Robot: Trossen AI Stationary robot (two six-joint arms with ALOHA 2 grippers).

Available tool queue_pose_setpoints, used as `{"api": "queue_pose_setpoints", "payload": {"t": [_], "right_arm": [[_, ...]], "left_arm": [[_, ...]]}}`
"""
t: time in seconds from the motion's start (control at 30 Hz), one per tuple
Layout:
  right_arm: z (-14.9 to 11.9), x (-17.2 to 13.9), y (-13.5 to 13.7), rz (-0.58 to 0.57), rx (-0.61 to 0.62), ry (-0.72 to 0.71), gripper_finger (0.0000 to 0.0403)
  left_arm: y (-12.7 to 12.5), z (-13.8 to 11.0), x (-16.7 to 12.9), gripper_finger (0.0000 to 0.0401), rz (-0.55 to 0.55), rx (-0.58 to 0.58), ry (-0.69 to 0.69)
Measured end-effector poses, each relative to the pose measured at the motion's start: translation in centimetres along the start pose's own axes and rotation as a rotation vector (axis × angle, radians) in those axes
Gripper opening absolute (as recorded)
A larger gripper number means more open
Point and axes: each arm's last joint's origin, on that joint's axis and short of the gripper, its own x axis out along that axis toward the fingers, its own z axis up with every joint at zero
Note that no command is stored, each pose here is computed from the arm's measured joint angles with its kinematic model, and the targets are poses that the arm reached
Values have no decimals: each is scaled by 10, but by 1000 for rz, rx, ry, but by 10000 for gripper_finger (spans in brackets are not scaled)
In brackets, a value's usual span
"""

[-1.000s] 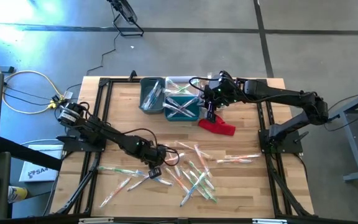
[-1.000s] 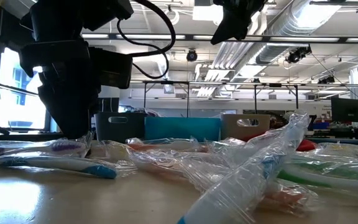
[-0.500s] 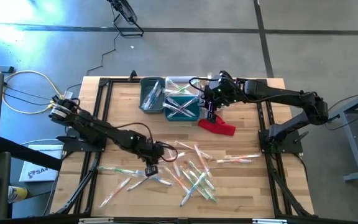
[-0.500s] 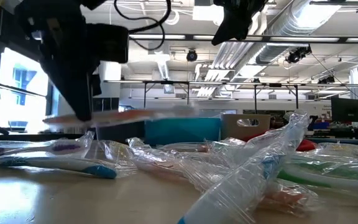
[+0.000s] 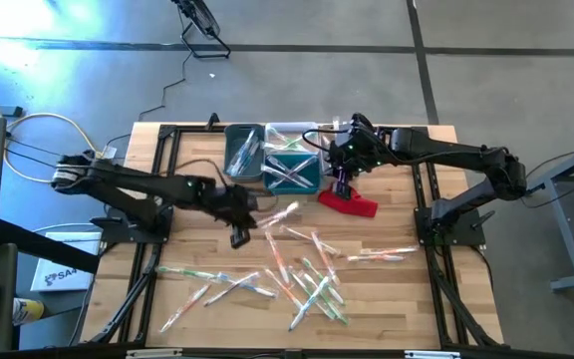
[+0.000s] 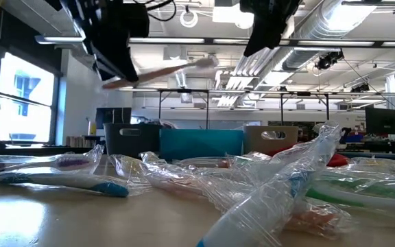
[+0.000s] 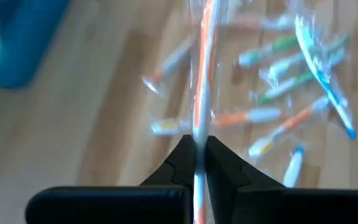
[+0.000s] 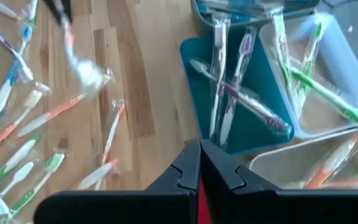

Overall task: Pick & Place Toothbrushes
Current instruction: Put the orange toothbrush into the white bin

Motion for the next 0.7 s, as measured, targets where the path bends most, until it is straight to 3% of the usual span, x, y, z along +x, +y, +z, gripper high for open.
{"api": "queue_pose_setpoints", "payload": {"t": [0.23, 0.43, 0.7], "right_arm": [[0, 0, 1, 34, 61, 3, 3], [4, 0, 2, 60, 73, -40, 3], [26, -4, 2, 65, 54, -271, 3]], "left_arm": [[25, 15, -42, 11, 30, -17, -180], [39, 30, -79, 10, 29, -23, -422], [55, 42, -112, 10, 45, -34, -651]]}}
